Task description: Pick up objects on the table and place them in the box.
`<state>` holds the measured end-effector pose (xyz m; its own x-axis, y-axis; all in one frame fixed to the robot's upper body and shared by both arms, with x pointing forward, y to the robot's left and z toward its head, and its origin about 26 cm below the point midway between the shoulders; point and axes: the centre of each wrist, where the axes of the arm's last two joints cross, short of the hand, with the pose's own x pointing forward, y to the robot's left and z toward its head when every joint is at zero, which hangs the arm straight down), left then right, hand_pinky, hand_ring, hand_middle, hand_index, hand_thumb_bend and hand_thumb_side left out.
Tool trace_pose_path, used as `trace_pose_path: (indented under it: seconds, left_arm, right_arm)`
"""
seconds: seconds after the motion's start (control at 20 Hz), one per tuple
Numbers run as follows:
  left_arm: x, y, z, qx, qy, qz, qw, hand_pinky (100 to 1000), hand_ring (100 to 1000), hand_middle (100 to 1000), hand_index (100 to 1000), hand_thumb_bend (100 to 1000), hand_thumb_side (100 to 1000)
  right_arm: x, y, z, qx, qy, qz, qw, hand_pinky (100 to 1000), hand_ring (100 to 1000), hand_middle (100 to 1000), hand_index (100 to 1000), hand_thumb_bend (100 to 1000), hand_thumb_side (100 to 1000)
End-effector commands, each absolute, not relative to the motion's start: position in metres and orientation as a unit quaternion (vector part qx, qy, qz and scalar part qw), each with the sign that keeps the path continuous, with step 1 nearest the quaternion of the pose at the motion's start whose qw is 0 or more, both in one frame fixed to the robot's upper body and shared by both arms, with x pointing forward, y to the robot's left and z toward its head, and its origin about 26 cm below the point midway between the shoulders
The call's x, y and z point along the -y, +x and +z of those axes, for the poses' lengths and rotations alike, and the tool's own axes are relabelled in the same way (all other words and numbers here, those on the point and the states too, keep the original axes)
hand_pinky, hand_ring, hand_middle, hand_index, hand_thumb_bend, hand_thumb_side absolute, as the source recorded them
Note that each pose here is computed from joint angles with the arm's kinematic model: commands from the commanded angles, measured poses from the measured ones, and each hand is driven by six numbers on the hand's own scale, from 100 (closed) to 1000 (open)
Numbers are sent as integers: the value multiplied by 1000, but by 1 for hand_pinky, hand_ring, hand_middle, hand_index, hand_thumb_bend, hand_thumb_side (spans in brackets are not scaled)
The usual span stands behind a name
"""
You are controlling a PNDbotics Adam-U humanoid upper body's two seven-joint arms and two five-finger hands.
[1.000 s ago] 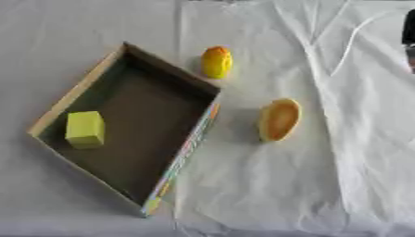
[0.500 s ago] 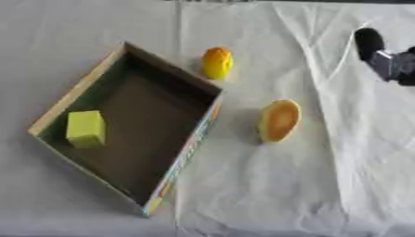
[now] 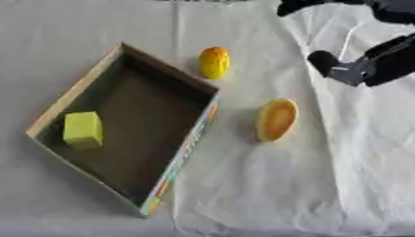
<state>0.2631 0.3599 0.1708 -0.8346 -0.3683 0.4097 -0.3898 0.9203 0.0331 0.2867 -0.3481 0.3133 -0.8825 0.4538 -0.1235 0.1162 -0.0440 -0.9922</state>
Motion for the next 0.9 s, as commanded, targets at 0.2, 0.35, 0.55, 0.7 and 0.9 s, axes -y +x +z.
trace_pose_path:
  seconds: [0.2,0.35,0.55,0.7,0.9]
  left_arm:
    - [-360,262,180,961,191,11,198,852,749,729,833,100,591]
    - [-359,263,180,962,190,11,197,852,749,729,833,100,591]
    - [-359,263,179,962,188,12,199,852,749,729,832,100,592]
    - [-358,263,180,962,186,12,200,852,749,729,832,100,592]
    - [-357,264,179,962,182,13,202,853,749,730,832,100,592]
  right_arm:
    - [363,302,311,632,-237,728,121,904,905,811,940,100,230]
    - [367,309,303,618,-231,741,123,926,920,816,948,100,223]
    - [372,314,296,595,-227,760,127,944,937,822,951,100,234]
    - [373,315,291,583,-229,769,126,958,949,833,954,100,260]
    - [371,319,280,569,-232,778,129,961,952,832,965,100,294]
